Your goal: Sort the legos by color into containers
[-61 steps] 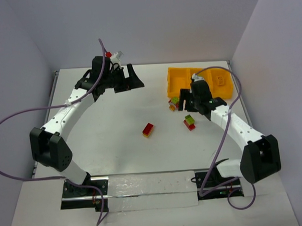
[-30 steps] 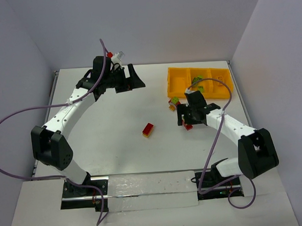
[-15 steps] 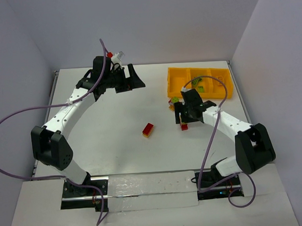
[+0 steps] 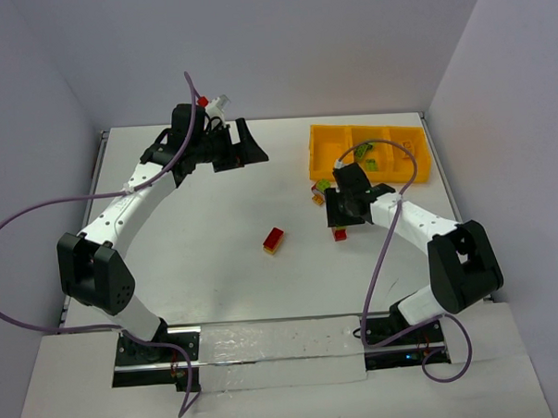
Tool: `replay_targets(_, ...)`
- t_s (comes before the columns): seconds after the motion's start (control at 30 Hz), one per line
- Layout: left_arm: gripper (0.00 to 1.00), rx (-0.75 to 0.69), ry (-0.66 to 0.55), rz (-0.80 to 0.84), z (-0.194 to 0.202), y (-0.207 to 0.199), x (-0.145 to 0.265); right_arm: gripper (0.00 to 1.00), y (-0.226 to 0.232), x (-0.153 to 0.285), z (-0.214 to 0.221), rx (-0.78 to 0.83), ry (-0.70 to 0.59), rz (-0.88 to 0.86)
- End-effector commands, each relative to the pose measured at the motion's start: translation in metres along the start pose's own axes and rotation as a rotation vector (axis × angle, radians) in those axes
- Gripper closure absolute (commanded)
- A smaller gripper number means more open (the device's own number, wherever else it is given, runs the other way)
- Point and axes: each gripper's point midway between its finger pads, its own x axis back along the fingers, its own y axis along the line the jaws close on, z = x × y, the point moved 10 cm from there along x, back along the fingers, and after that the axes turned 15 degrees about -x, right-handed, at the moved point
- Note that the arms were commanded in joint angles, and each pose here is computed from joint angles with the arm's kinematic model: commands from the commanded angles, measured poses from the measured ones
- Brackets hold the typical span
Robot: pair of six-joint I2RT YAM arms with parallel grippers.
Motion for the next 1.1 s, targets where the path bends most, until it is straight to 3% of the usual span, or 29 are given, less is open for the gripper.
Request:
replay_targets(0.0, 0.01, -0.031, -0.057, 0.012, -0.010, -0.005, 0.009, 0.42, 0.005, 0.001, -0.010, -0.003, -0.050, 0.002)
replay_targets(0.07, 0.01, -0.032, -0.057, 0.014, -0.010, -0.004, 0.008, 0.48, 0.005, 0.001, -0.010, -0.003, -0.052, 0.000)
replay_targets(0.17, 0.01, -0.031, -0.056, 0.012, -0.010, -0.004, 0.009, 0.69, 0.005, 0.003, -0.012, -0.010, -0.069, 0.003)
replay_targets(0.4, 0.01, -0.031, -0.059, 0.011, -0.011, -0.005, 0.009, 0.90, 0.008, 0.013, -0.019, -0.015, -0.098, 0.007)
replay_targets(0.63, 0.01, -0.030, -0.061, 0.015, -0.011, -0.005, 0.009, 0.87, 0.007, 0.009, -0.018, -0.017, -0.087, 0.023)
replay_targets(1.07, 0.01, -0.034, -0.060, 0.007, -0.010, -0.005, 0.010, 0.64, 0.004, -0.006, -0.011, -0.024, -0.050, 0.046)
